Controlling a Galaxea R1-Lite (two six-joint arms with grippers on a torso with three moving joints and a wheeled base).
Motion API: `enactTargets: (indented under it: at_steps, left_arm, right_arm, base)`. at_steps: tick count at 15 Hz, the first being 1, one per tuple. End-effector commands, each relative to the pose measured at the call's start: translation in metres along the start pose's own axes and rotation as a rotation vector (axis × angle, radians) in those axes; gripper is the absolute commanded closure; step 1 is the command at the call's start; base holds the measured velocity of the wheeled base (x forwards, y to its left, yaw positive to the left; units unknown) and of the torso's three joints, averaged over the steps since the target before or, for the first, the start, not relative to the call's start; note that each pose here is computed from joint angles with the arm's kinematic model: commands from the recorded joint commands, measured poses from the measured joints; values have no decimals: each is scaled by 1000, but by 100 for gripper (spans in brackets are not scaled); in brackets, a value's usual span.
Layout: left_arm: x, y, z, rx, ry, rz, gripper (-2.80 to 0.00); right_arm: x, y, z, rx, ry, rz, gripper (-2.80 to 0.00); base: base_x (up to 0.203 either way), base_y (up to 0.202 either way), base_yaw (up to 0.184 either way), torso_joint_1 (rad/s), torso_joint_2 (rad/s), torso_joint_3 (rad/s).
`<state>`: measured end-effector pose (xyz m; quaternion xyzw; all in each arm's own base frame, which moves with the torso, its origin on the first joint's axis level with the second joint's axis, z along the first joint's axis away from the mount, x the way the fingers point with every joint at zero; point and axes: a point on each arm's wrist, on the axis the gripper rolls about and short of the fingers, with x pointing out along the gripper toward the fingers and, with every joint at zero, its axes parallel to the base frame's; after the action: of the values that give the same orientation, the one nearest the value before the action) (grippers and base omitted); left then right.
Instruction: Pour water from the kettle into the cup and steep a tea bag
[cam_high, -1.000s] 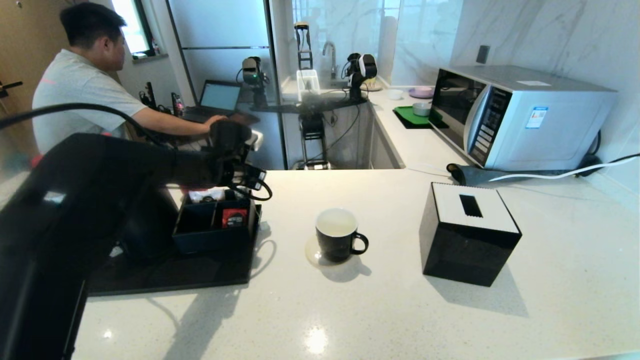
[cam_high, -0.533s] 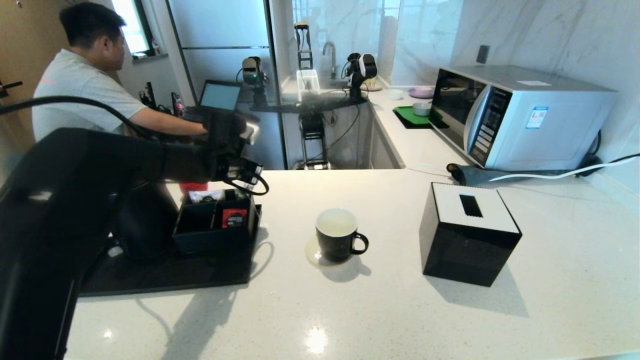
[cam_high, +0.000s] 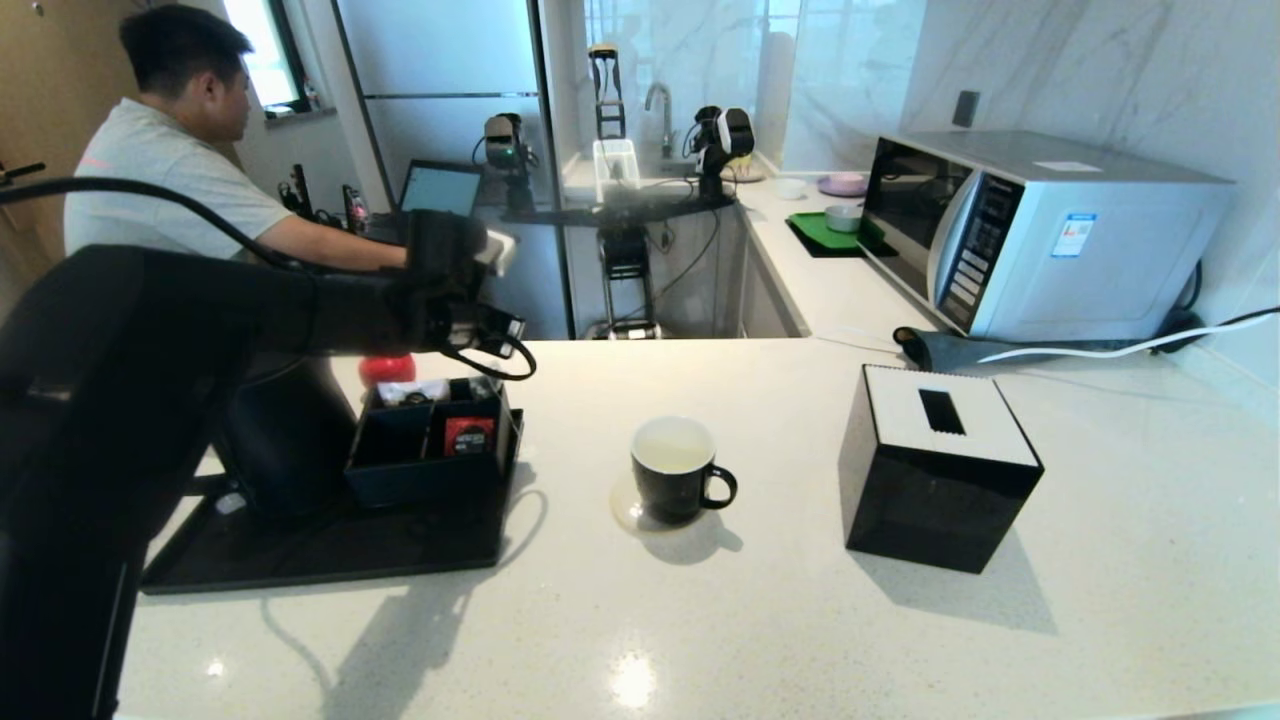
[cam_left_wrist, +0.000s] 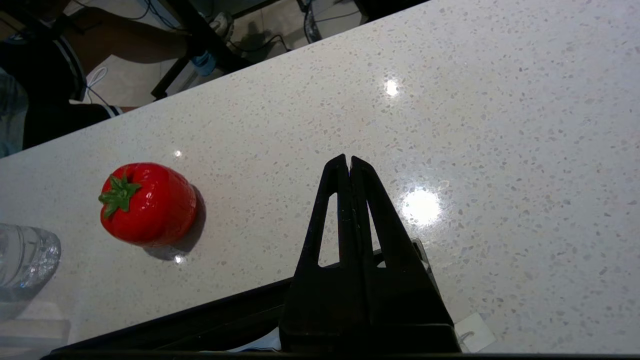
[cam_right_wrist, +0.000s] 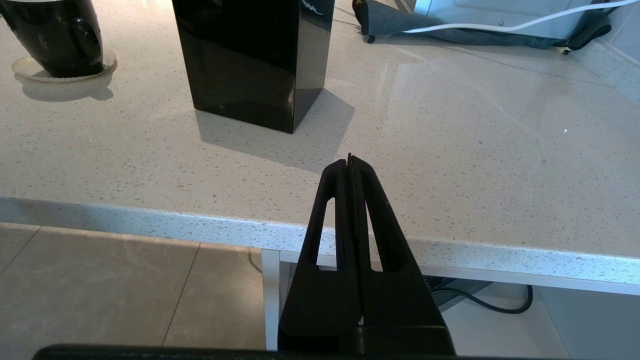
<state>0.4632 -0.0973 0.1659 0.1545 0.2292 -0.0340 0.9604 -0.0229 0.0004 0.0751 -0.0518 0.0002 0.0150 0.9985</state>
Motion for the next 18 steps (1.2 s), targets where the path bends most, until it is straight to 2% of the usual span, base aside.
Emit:
enactTargets:
  at_steps: [1, 8, 12, 18]
  left_arm:
    - [-7, 2, 6, -2, -16, 3, -280]
    - [-8, 0, 5, -9, -8, -6, -280]
    - [-10, -2, 2, 1, 39, -27, -280]
    - [-17, -7, 2, -28, 82, -48, -280]
  right_arm:
    - [0, 0, 0, -1, 1, 1, 0]
    - [0, 0, 0, -1, 2, 3, 0]
    - [0, 0, 0, -1, 1, 1, 0]
    - [0, 0, 0, -1, 1, 2, 0]
  base:
    - [0, 0, 0, 0, 0, 0]
    - [0, 0, 0, 0, 0, 0]
    - [0, 0, 0, 0, 0, 0]
    - [0, 0, 0, 0, 0, 0]
